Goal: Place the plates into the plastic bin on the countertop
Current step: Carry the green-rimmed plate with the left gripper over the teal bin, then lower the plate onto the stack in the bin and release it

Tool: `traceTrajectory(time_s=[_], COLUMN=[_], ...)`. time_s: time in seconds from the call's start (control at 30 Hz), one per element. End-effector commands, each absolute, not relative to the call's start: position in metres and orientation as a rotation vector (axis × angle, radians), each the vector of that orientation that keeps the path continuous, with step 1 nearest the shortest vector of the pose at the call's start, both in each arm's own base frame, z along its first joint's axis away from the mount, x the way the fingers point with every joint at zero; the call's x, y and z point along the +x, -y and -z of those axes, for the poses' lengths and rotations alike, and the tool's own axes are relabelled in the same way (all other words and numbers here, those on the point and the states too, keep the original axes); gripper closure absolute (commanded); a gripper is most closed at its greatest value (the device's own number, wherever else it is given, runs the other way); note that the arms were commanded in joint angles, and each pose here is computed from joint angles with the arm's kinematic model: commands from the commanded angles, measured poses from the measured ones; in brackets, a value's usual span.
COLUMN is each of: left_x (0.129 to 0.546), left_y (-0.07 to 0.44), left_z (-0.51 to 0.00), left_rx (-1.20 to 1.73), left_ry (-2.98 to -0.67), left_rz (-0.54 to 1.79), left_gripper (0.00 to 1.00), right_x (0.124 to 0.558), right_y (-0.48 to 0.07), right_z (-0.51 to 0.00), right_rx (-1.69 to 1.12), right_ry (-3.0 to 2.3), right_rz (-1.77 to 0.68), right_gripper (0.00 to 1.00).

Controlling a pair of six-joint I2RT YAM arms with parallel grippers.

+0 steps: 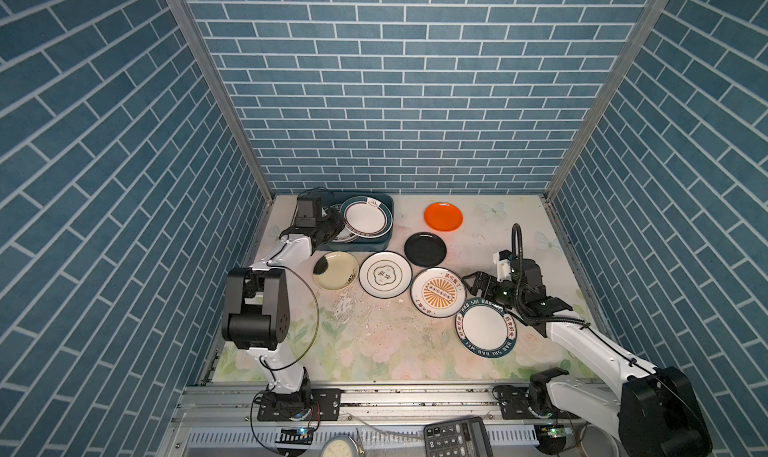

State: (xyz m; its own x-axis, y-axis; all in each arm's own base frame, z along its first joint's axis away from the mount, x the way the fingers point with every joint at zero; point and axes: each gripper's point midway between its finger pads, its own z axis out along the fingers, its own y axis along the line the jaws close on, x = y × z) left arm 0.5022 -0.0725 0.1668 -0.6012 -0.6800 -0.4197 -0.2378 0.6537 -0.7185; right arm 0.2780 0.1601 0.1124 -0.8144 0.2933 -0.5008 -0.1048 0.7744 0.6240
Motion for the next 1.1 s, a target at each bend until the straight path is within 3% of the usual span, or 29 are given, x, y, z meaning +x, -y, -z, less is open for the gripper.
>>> traceTrajectory(time_s=[0.0, 0.2, 0.57, 0.6, 0.63, 0.67, 0.7, 0.77, 0.9, 1.07], left_x=[0.521, 0.530, 0.550, 0.551, 0.552, 0.553, 0.553, 0.553, 0.547, 0.525], left_y=[0.039, -0.002, -0.012, -0.011, -0.010, -0.008, -0.007, -0.006, -0.009, -0.012], left_z=[-0.178, -0.158, -0.114, -0.113, -0.112, -0.111, -0.112, -0.118, -0.139, -0.174], left_rx=[-0.725, -0.827, -0.897, -0.888, -0.878, -0.860, -0.844, -0.809, -0.742, -0.666], left_ry=[-2.107, -2.103, -2.178, -2.185, -2.192, -2.204, -2.216, -2.213, -2.177, -2.173], left_rz=[0.732, 0.646, 0.607, 0.611, 0.616, 0.621, 0.622, 0.615, 0.559, 0.339], left_gripper=[1.00, 1.00, 1.00, 0.91, 0.76, 0.55, 0.43, 0.26, 0.01, 0.00], right_x=[0.278, 0.276, 0.274, 0.273, 0.273, 0.272, 0.271, 0.270, 0.267, 0.264], right_y=[-0.158, -0.154, -0.149, -0.148, -0.147, -0.146, -0.144, -0.142, -0.135, -0.121], right_z=[-0.112, -0.112, -0.108, -0.108, -0.109, -0.108, -0.108, -0.109, -0.104, -0.096], right_rx=[0.098, 0.098, 0.109, 0.109, 0.110, 0.114, 0.116, 0.121, 0.158, 0.214], right_ry=[-2.362, -2.357, -2.373, -2.373, -2.373, -2.376, -2.376, -2.376, -2.390, -2.463], right_rz=[-0.845, -0.820, -0.784, -0.778, -0.773, -0.764, -0.756, -0.744, -0.703, -0.598], right_gripper=[0.06, 0.05, 0.05, 0.05, 0.05, 0.05, 0.05, 0.05, 0.02, 0.02])
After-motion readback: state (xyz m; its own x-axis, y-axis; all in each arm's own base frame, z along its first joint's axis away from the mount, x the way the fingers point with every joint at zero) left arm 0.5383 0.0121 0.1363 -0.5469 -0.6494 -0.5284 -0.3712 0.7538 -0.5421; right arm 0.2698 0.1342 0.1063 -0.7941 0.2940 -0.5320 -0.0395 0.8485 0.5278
